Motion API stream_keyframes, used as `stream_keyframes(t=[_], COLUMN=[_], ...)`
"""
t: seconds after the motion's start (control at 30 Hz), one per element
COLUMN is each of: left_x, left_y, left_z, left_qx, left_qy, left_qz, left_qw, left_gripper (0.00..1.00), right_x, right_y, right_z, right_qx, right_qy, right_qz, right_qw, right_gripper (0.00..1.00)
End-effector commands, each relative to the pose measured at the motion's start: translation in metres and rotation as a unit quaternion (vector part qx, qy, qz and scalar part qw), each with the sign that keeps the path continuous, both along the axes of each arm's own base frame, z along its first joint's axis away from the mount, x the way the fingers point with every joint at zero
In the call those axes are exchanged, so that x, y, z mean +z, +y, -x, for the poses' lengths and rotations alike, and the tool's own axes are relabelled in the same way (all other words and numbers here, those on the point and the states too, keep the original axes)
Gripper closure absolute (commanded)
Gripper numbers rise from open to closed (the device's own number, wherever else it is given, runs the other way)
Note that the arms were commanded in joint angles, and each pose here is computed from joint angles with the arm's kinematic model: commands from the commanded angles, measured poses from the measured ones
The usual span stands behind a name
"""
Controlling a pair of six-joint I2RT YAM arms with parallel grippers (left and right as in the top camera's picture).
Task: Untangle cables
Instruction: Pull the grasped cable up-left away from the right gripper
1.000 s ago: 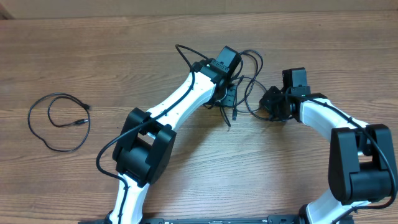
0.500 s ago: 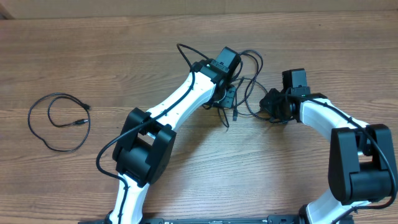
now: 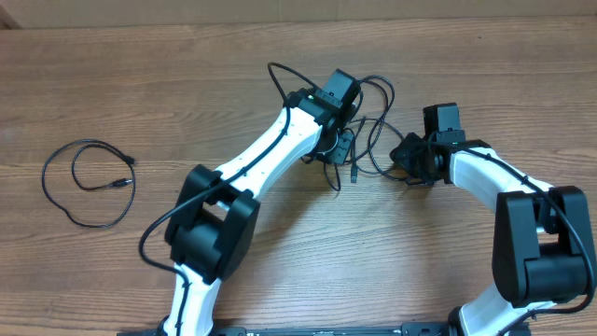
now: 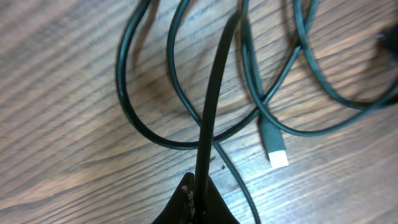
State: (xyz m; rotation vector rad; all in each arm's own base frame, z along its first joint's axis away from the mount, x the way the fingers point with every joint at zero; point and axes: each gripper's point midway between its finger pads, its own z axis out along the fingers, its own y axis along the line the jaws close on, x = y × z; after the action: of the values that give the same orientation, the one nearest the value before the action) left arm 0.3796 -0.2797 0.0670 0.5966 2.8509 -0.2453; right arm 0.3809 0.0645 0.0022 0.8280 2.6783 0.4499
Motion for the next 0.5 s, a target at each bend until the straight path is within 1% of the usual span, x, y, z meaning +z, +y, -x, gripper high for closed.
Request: stream_keyframes(t=[0.0,0.13,0.27,0.47], left_x=[0.051,0.082,0.110,0.134], left_y=[0.007,0.026,0.051,0.089], left_z=[-0.007,-0.024,-0.040,-0.053], left_qx=[-0.004,0.024,0.060,0.118], left_qy=[-0.056,-0.125,-0.186,-0.222], left_qz=[0.019,-0.011,-0.044,-0.070], left_qw=[0.998,0.992,0.980,0.965], left_gripper=[0.96,0.96,0.96,0.96], right_x=[-0.003,-0.003,-0.003,-0.003], right_y=[-0.003,-0.003,-0.003,-0.003], right_z=[0.002,0.002,0.002,0.002], right_qx=[-0.001,-0.001,-0.001,-0.001], right_qy=[0.002,0.002,0.002,0.002], right_qz=[0.011,0.011,0.011,0.011], right_qw=[1.000,1.000,1.000,1.000], right_gripper=[0.96,0.96,0.96,0.96])
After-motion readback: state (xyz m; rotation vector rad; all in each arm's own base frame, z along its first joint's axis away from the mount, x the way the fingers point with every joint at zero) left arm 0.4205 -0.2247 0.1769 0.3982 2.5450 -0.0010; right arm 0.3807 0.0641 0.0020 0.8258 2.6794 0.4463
